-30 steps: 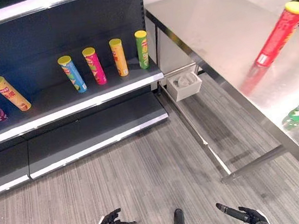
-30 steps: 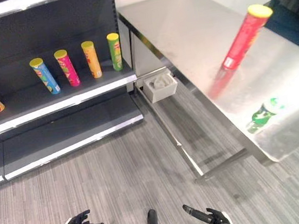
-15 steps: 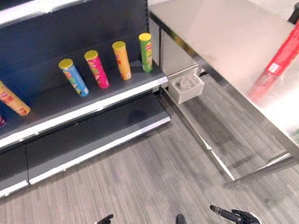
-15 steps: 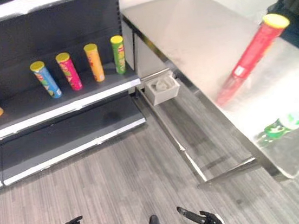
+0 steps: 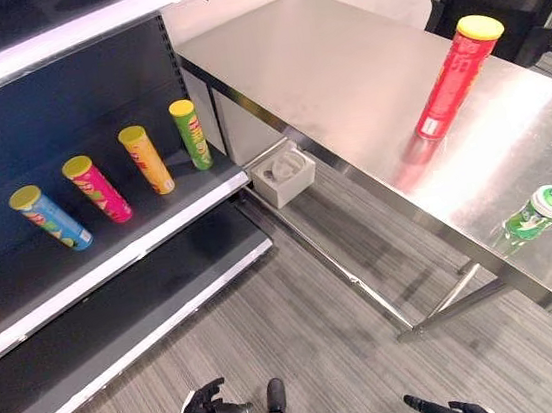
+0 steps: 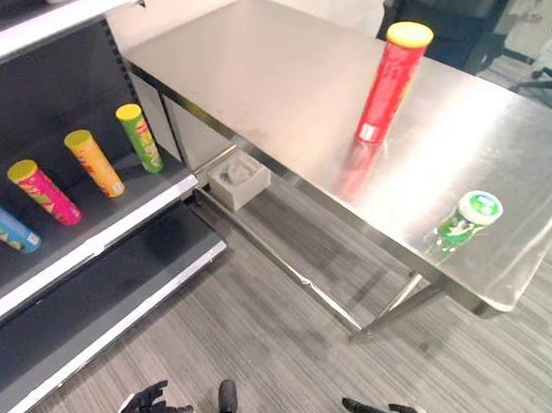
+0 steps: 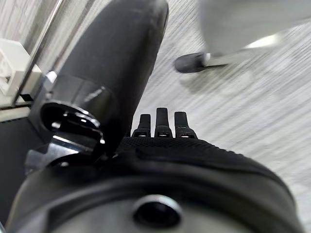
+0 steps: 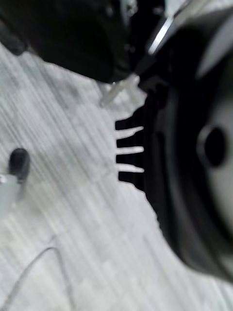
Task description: Put the goods on the table back onto the shelves and tidy them up.
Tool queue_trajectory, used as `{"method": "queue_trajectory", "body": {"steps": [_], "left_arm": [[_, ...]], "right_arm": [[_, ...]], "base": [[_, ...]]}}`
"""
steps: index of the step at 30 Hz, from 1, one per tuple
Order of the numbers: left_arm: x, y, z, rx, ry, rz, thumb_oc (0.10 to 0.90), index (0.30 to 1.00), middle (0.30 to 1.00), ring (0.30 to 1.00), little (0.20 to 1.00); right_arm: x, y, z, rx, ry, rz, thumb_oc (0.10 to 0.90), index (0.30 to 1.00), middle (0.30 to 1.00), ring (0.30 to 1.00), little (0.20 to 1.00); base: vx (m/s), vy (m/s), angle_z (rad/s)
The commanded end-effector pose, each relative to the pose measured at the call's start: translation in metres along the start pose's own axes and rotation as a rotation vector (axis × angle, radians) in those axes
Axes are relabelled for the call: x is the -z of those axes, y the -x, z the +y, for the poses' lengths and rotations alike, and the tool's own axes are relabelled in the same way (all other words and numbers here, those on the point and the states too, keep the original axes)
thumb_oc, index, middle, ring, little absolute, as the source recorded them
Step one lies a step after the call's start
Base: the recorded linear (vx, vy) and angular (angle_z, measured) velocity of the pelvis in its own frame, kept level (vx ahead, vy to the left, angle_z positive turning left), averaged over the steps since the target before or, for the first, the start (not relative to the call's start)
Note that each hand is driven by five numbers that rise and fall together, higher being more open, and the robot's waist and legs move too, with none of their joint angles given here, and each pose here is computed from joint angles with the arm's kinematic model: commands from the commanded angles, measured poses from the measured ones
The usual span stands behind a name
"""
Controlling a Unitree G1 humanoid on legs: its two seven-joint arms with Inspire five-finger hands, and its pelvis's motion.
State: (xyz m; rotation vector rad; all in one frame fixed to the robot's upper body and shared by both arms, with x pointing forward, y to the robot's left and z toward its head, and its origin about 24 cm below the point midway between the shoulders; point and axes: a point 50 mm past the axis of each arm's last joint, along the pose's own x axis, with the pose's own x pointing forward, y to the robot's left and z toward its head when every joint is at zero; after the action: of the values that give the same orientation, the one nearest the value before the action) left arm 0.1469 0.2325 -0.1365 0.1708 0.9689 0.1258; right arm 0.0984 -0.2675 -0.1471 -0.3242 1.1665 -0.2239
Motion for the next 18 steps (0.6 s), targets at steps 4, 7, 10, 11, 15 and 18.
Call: {"method": "queue_trajectory", "body": {"steps": [4, 7, 10, 11, 15, 18], "left_arm": [[-0.032, -0.004, 0.013, -0.035, -0.018, -0.107, 0.8, 0.9, 0.9, 0.9, 0.9], [-0.024, -0.004, 0.023, -0.064, -0.034, -0.073, 0.8, 0.9, 0.9, 0.9, 0.9], [-0.014, -0.004, 0.028, -0.085, -0.064, -0.024, 0.8, 0.9, 0.9, 0.9, 0.9], [-0.014, -0.004, 0.028, -0.085, -0.064, -0.024, 0.8, 0.9, 0.9, 0.9, 0.9], [-0.007, -0.003, 0.025, -0.078, -0.068, -0.008, 0.8, 0.9, 0.9, 0.9, 0.9], [-0.008, -0.003, 0.024, -0.081, -0.046, -0.018, 0.8, 0.9, 0.9, 0.9, 0.9]], "right_arm": [[-0.033, -0.003, -0.014, 0.04, 0.044, -0.11, 0.8, 0.9, 0.9, 0.9, 0.9], [-0.033, -0.003, -0.01, 0.026, 0.019, -0.114, 0.8, 0.9, 0.9, 0.9, 0.9], [-0.021, -0.002, -0.019, 0.061, -0.01, -0.07, 0.8, 0.9, 0.9, 0.9, 0.9], [-0.021, -0.002, -0.019, 0.061, -0.01, -0.07, 0.8, 0.9, 0.9, 0.9, 0.9], [0.0, -0.001, -0.026, 0.098, -0.037, 0.002, 0.8, 0.9, 0.9, 0.9, 0.9], [0.004, 0.001, -0.046, 0.175, -0.095, 0.012, 0.8, 0.9, 0.9, 0.9, 0.9]], "base": [[-0.03, 0.09, -0.26], [0.01, 0.013, -0.71], [0.14, -0.162, -0.54], [0.08, -0.112, -0.2], [0.12, -0.138, 0.19], [0.09, -0.116, 0.32]]}}
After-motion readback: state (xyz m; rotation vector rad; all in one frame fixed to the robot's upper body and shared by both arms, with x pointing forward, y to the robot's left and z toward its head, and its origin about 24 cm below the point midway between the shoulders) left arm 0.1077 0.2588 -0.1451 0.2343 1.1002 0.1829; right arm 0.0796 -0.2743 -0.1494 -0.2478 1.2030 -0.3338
